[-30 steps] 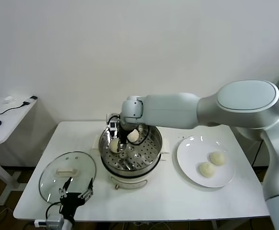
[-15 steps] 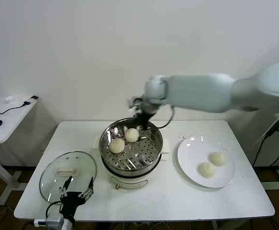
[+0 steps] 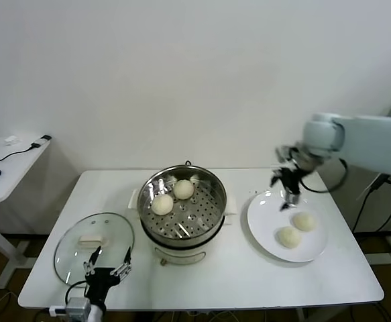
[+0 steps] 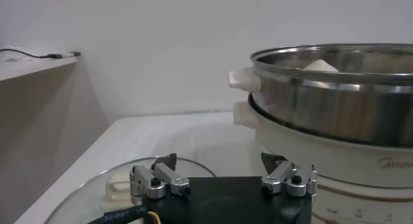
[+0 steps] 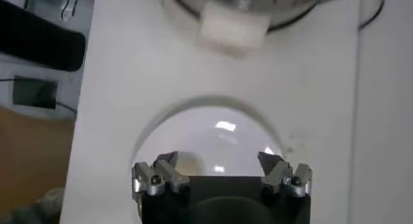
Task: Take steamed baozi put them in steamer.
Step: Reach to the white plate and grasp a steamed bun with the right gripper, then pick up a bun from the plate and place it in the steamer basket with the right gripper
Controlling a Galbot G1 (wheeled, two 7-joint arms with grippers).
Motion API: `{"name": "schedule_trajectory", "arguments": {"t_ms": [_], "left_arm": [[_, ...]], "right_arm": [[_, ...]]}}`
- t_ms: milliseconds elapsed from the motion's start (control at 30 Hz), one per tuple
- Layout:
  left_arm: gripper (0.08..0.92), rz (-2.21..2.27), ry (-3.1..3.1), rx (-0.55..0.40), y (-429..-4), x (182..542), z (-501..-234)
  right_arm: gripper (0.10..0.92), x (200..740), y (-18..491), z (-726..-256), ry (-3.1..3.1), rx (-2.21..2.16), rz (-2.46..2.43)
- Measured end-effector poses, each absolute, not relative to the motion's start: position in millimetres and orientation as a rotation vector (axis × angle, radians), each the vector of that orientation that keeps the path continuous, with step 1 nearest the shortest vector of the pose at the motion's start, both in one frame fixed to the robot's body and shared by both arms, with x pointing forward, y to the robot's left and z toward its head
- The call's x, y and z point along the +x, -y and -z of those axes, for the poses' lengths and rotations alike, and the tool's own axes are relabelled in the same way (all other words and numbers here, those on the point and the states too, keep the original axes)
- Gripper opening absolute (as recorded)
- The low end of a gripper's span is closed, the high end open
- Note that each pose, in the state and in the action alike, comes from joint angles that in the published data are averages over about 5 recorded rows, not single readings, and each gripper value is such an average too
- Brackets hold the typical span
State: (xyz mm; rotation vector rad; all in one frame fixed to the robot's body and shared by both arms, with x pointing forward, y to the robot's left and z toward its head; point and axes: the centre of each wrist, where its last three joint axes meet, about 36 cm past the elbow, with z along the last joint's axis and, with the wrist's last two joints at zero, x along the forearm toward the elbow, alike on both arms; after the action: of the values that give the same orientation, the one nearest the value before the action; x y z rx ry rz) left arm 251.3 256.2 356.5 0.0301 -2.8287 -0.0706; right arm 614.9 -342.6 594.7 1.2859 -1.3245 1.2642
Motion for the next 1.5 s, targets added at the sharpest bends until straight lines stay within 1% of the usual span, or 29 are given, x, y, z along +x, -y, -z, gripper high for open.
{"name": "schedule_trajectory", "arguments": {"t_ms": [167,333,533,767,867,967,1133,1233,1367,1500], "left_arm": [[0.823,0.071,2.823,0.037,-255.0,250.4,-354.4],[0.823,0.076,2.819,0.042,-255.6,249.1,-353.1],[0.823,0.087,2.817,0.052,-260.3,248.7,-352.8],[0.823,0.094,2.815,0.052,-262.2,247.9,-352.6],[0.823,0.094,2.815,0.052,-262.3,248.0,-352.7],[0.823,0.095,2.816,0.052,-262.4,248.4,-353.3],[0.823,0.094,2.815,0.052,-262.2,248.1,-354.5],[0.823,0.093,2.814,0.053,-261.7,247.7,-355.2],[0.823,0.089,2.813,0.052,-260.4,247.2,-356.3],[0.823,0.089,2.813,0.048,-259.0,246.5,-358.3]], "right_arm": [[0.823,607.4,363.8,-554.0,1.313,1.257,-1.228],[0.823,604.4,373.7,-521.8,1.313,1.231,-1.204],[0.823,605.4,375.8,-492.5,1.325,1.204,-1.187],[0.823,610.6,371.5,-469.6,1.334,1.187,-1.178],[0.818,612.9,368.7,-463.8,1.335,1.184,-1.178],[0.784,613.5,366.8,-459.2,1.331,1.183,-1.176],[0.679,612.9,367.3,-457.1,1.326,1.185,-1.171],[0.639,612.7,366.7,-458.6,1.321,1.19,-1.175],[0.621,616.2,362.5,-468.4,1.314,1.205,-1.195],[0.619,627.2,353.9,-494.2,1.315,1.228,-1.238]]}}
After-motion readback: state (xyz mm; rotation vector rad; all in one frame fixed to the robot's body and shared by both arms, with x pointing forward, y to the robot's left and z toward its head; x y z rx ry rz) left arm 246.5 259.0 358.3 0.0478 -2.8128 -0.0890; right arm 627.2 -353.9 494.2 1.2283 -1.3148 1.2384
